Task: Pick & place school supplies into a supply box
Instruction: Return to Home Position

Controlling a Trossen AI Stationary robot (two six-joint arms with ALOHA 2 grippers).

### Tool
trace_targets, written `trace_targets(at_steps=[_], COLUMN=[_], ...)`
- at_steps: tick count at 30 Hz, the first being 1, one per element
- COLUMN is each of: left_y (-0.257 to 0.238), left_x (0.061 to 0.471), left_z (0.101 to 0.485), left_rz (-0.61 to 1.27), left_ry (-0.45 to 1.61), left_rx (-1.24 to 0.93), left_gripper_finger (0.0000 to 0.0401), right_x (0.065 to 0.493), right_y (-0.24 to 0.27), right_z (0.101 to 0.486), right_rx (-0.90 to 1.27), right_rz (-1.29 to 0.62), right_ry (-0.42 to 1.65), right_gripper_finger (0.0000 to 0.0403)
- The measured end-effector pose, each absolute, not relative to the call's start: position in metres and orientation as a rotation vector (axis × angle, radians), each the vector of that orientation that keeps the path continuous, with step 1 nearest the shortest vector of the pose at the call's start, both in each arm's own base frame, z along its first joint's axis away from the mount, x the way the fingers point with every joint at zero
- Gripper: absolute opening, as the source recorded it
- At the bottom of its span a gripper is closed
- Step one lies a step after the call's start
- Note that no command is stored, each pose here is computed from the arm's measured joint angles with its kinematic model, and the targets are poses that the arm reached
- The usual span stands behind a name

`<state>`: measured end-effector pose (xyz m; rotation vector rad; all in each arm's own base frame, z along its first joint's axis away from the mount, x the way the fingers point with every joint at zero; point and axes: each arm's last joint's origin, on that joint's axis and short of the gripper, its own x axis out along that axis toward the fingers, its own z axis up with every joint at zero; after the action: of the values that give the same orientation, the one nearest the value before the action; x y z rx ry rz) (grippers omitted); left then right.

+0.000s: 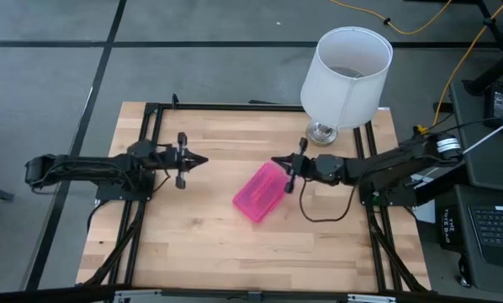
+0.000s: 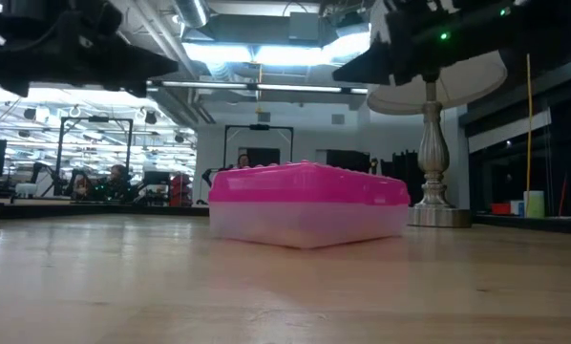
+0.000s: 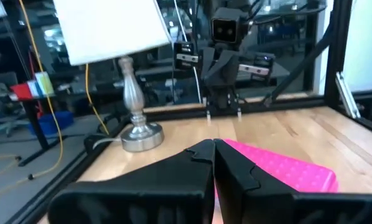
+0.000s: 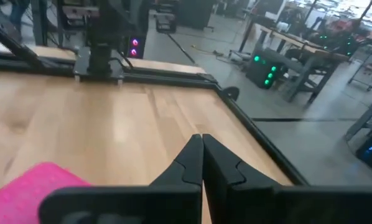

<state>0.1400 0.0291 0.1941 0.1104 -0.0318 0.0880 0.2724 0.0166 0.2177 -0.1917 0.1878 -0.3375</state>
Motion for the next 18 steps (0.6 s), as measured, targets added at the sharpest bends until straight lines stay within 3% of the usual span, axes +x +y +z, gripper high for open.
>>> trace_targets(at_steps=[4,12,18], left_y=[0.028,0.030,0.035], left_x=[0.128,0.113,0.105], left_z=[0.187,0.182,0.185], left_rz=[0.106,0.157,0.261], left_ry=[-0.071,-0.133,-0.159], left_rx=[0.131,0.129,0.129], left_gripper_finger=[0.0003,0.0003,0.0003], right_x=[0.254,0.194,0.160], right_y=[0.008,-0.003,-0.005], right_z=[0.225,0.205,0.196], right_rx=[-0.203,-0.143,-0.139], right_rz=[-0.360,-0.376,-0.383], right_ry=[0.180,-0.031,-0.075], right_gripper_finger=[0.0004,0.0004,0.0004])
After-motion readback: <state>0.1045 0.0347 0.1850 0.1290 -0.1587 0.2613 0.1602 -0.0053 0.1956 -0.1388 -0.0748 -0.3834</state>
